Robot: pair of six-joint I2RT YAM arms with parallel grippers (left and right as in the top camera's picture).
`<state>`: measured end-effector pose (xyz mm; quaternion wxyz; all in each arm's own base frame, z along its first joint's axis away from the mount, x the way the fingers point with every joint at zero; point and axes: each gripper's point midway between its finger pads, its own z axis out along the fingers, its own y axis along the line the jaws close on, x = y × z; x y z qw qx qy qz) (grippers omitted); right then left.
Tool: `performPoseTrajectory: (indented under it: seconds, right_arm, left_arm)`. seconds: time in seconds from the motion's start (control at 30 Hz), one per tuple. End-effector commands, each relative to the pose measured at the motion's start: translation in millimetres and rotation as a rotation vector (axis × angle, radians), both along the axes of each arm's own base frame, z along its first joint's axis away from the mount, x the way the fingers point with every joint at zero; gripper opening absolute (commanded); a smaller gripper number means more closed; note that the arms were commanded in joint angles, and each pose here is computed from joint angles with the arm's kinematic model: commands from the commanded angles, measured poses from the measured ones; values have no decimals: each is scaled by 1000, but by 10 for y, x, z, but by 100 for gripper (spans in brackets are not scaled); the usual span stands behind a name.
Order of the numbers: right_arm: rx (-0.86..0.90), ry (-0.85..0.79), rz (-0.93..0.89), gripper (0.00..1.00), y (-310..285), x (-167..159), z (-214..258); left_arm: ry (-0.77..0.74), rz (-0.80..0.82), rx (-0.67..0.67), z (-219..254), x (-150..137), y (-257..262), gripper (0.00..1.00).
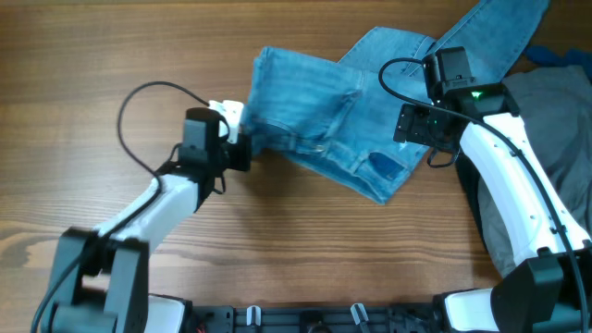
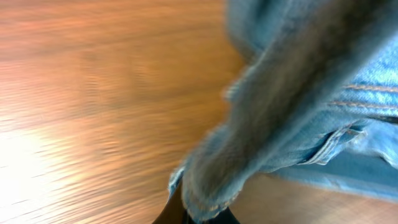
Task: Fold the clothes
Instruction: 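Pull the waistband leftward with the left gripper to stretch the jeans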
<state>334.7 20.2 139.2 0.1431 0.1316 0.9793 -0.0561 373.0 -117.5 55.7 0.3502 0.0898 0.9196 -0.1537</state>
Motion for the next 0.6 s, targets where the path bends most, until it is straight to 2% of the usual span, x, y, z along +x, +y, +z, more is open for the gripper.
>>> performPoseTrajectory:
  seconds: [0.0, 0.2, 0.3, 0.4, 0.43, 0.5, 0.53, 0.57]
  right_arm:
    - [-14, -40, -12, 100, -43, 36, 128]
    - [-14, -41, -12, 100, -43, 38, 128]
    - [-14, -41, -12, 100, -43, 38, 128]
    - [-13, -40, -12, 100, -42, 36, 127]
    - [-14, -40, -12, 100, -43, 35, 127]
    - [-14, -39, -12, 100, -43, 33, 127]
    - [-14, -38, -12, 100, -43, 32, 126]
    - [-14, -38, -12, 100, -42, 32, 126]
  left_arm:
    - [-230, 262, 126, 803, 300, 693, 4]
    - [-450, 468, 99, 1751, 322, 1504, 4]
    - [-477, 503, 74, 1902, 321, 1794, 4]
    - [-464, 571, 85, 1858, 299, 2108, 4]
    - [-452, 592, 88, 1815, 288, 2208, 12]
    - [-421, 611, 55, 1712, 276, 2328, 53]
    - [-399, 618, 20, 1650, 271, 2350, 87]
    - [-368, 623, -22, 1575, 262, 2351, 100]
